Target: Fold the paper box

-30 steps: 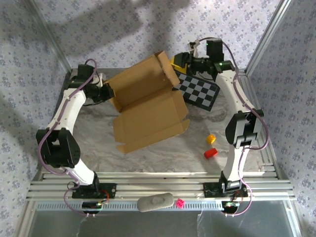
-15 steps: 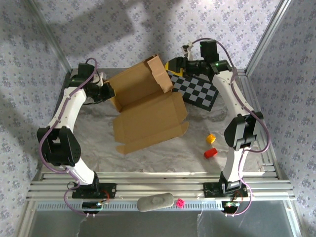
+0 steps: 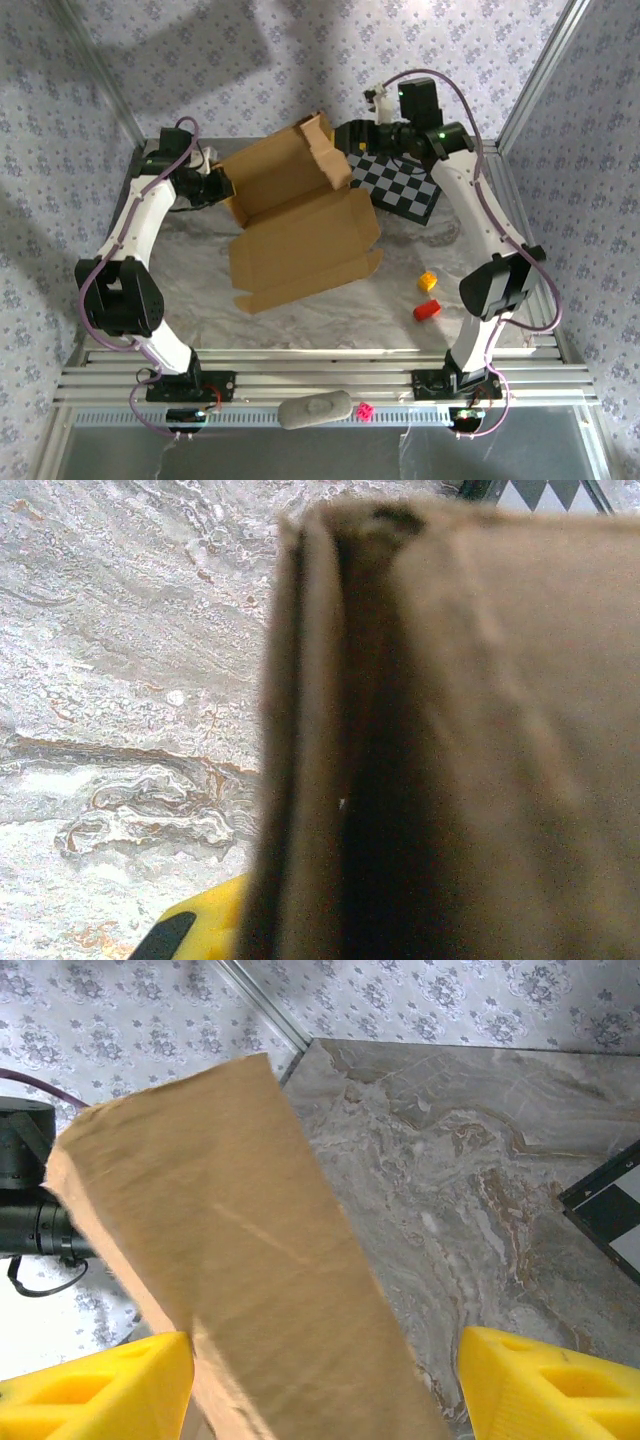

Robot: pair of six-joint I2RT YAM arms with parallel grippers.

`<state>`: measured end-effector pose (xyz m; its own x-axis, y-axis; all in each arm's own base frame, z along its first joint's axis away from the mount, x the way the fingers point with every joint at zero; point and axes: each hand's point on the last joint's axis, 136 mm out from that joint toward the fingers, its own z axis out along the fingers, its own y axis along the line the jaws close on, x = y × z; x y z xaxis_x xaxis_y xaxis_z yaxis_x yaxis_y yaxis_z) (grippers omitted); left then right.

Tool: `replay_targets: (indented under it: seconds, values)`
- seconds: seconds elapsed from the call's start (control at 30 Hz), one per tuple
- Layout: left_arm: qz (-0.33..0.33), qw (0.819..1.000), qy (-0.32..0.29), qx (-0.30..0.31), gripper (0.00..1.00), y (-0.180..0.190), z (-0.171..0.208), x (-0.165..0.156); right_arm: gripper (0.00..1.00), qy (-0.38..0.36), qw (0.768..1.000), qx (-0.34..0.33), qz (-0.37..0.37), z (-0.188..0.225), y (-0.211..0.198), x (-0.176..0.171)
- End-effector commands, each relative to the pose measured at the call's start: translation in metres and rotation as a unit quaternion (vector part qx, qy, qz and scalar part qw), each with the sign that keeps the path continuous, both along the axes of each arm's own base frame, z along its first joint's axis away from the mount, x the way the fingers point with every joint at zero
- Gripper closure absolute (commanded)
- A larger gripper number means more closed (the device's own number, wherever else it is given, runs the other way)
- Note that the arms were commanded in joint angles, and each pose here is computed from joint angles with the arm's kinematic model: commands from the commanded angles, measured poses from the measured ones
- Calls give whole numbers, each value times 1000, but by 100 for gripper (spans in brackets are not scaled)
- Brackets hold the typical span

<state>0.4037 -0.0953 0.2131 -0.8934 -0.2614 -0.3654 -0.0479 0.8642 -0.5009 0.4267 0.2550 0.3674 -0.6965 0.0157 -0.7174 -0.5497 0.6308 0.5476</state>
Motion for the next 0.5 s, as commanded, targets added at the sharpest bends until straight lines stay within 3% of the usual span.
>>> replay_targets:
  seconds: [0.0, 0.3, 0.47]
  values:
    - [-13, 1000, -11, -9, 100, -6, 14, 0, 27, -26, 999, 22, 19, 27, 1, -12]
    - [-17, 1000, -12, -10, 100, -9, 17, -1, 28, -7, 999, 22, 36, 16, 7, -4]
    - [-18, 1000, -13, -8, 100, -11, 18, -1, 28, -19, 999, -24, 31, 9, 19, -4]
